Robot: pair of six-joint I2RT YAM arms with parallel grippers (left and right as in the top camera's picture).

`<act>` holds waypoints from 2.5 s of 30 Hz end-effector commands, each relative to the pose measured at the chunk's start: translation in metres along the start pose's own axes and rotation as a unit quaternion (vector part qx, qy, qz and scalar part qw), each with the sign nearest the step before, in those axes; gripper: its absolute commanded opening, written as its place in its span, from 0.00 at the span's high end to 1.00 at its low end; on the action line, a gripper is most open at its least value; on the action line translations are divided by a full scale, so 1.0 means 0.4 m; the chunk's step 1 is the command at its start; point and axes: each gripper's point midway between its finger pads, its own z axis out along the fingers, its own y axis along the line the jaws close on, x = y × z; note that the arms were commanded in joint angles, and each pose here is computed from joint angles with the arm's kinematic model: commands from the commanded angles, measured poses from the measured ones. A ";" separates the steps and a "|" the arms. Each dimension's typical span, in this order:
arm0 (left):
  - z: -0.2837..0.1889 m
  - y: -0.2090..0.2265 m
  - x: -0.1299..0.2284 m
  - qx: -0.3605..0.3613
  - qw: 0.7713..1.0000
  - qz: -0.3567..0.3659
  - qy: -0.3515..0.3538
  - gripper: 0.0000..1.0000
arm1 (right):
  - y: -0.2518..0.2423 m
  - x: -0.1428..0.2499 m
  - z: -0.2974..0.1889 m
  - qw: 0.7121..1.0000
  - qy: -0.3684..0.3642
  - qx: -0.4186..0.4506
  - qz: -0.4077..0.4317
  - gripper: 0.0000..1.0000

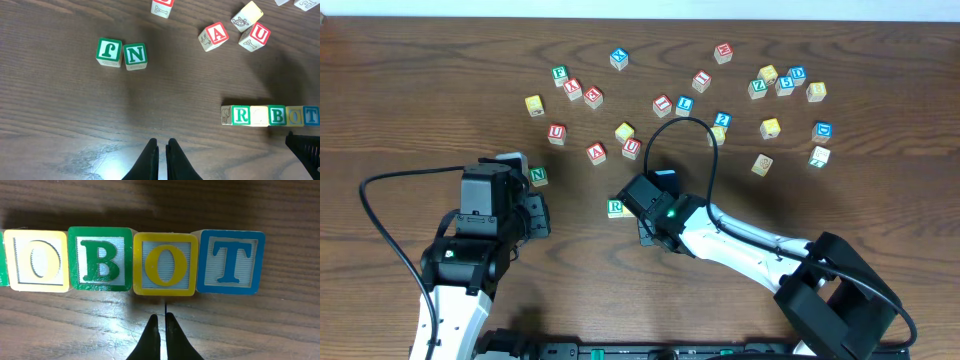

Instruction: Spell out ROBOT

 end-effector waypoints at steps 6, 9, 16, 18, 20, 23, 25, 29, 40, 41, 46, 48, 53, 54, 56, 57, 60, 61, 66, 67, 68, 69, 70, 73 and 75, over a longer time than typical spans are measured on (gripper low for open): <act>-0.005 -0.001 0.001 0.004 1.000 0.009 0.000 0.93 | -0.011 0.006 0.012 1.000 -0.002 0.014 -0.007 0.99; -0.005 -0.001 0.001 0.004 1.000 0.009 0.001 0.93 | -0.011 0.005 0.012 1.000 -0.002 0.014 -0.007 0.99; -0.005 -0.001 0.003 0.003 1.000 0.009 0.002 0.92 | -0.010 -0.001 0.012 1.000 -0.008 0.014 -0.010 0.99; -0.005 -0.001 0.003 0.003 1.000 0.009 0.002 0.92 | -0.010 -0.001 0.012 1.000 -0.008 0.014 -0.010 0.99; -0.005 -0.001 0.003 0.003 1.000 0.009 0.002 0.92 | -0.010 -0.001 0.012 1.000 -0.008 0.014 -0.010 0.99; -0.005 -0.001 0.003 0.003 1.000 0.009 0.002 0.92 | -0.010 -0.005 0.012 1.000 -0.012 0.015 -0.009 0.99; -0.005 -0.001 0.003 0.003 1.000 0.009 0.002 0.93 | -0.010 -0.005 0.012 1.000 -0.012 0.015 -0.010 0.99; -0.005 -0.001 0.003 0.003 1.000 0.009 0.002 0.93 | -0.010 -0.005 0.012 1.000 -0.012 0.015 -0.010 0.99; -0.005 -0.001 0.003 0.003 1.000 0.009 0.002 0.92 | -0.010 -0.012 0.012 1.000 -0.019 0.017 -0.012 0.99; -0.005 -0.001 0.003 0.003 1.000 0.009 0.002 0.93 | -0.010 -0.013 0.012 1.000 -0.019 0.016 -0.012 0.99; -0.005 -0.001 0.003 0.003 1.000 0.009 0.002 0.93 | -0.012 -0.018 0.011 0.999 -0.024 0.019 -0.011 0.99; -0.005 -0.001 0.003 0.003 1.000 0.009 0.002 0.92 | -0.012 -0.018 0.011 0.999 -0.024 0.019 -0.012 0.99; -0.005 -0.001 0.003 0.003 1.000 0.009 0.002 0.93 | -0.013 -0.019 0.011 0.999 -0.025 0.020 -0.011 0.99; -0.005 -0.001 0.003 0.003 1.000 0.009 0.002 0.93 | -0.014 -0.020 0.012 0.999 -0.025 0.020 -0.010 0.99; -0.005 -0.001 0.003 0.003 1.000 0.009 0.002 0.93 | -0.017 -0.022 0.012 0.999 -0.025 0.020 -0.008 0.99; -0.005 -0.001 0.003 0.003 1.000 0.009 0.002 0.93 | -0.020 -0.024 0.013 0.999 -0.024 0.021 -0.006 0.99; -0.005 -0.001 0.003 0.003 1.000 0.009 0.002 0.93 | -0.020 -0.024 0.013 0.999 -0.024 0.021 -0.006 0.99; -0.005 -0.001 0.003 0.003 1.000 0.009 0.002 0.92 | -0.020 -0.024 0.013 0.999 -0.024 0.021 -0.006 0.99; -0.005 -0.001 0.003 0.003 1.000 0.009 0.002 0.93 | -0.020 -0.023 0.013 0.999 -0.024 0.021 -0.006 0.99; -0.005 -0.001 0.003 0.003 1.000 0.009 0.002 0.92 | -0.019 -0.022 0.013 1.000 -0.023 0.020 -0.007 0.99; -0.005 -0.001 0.003 0.003 1.000 0.009 0.002 0.93 | -0.020 -0.020 0.013 1.000 -0.021 0.021 -0.007 0.99; -0.005 -0.001 0.003 0.003 1.000 0.009 0.002 0.93 | -0.021 -0.019 0.013 1.000 -0.020 0.021 -0.007 0.99; -0.005 -0.001 0.004 0.003 1.000 0.009 0.002 0.93 | -0.020 -0.018 0.013 1.000 -0.019 0.020 -0.007 0.99; -0.005 0.000 0.005 0.003 1.000 0.009 0.004 0.92 | -0.019 -0.011 0.013 1.000 -0.013 0.018 -0.008 0.99; -0.005 0.000 0.006 0.003 1.000 0.009 0.004 0.93 | -0.017 -0.006 0.013 1.000 -0.007 0.015 -0.008 0.99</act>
